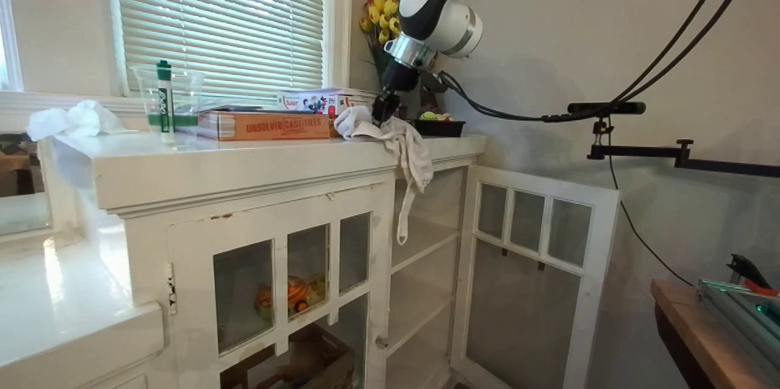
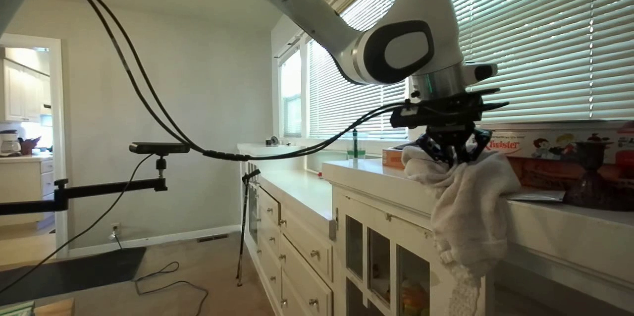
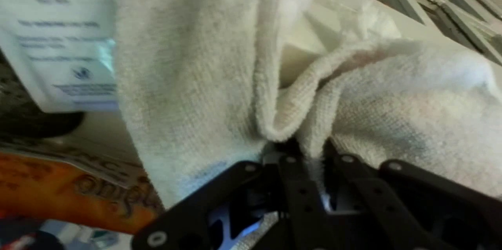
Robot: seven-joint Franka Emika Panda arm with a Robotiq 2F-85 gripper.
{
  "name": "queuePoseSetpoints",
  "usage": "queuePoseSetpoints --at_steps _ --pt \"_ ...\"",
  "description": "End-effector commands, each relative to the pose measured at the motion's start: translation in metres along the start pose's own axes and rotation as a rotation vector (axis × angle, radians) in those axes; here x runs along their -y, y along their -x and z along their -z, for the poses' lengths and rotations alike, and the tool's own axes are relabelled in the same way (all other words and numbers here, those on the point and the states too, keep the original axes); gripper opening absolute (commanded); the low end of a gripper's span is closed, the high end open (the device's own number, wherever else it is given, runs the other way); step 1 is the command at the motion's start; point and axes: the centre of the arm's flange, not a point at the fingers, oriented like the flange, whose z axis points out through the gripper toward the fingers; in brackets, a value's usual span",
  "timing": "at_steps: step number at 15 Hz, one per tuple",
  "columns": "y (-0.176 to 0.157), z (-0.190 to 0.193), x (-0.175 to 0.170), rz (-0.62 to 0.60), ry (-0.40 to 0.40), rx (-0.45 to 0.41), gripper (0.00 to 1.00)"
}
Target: Take the cloth off of the cabinet door and white the top of the cabinet with it
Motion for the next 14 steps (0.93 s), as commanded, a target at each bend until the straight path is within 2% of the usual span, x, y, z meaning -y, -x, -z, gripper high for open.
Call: queuePoseSetpoints --at_steps 1,5,7,10,14 --pt "-0.043 -0.011 0.058 0.132 -0.077 -0.039 0.03" --pt "-0.092 -0.015 0.135 0.285 -0.17 -0.089 0.03" --pt "-0.104 -0.016 0.155 0.326 -0.203 -0.104 0.03" --pt "-0.1 -0.02 0.152 0.324 -0.214 -0.1 0.03" --pt "-0.073 -0.028 0.11 0.249 -0.176 -0.068 0.03"
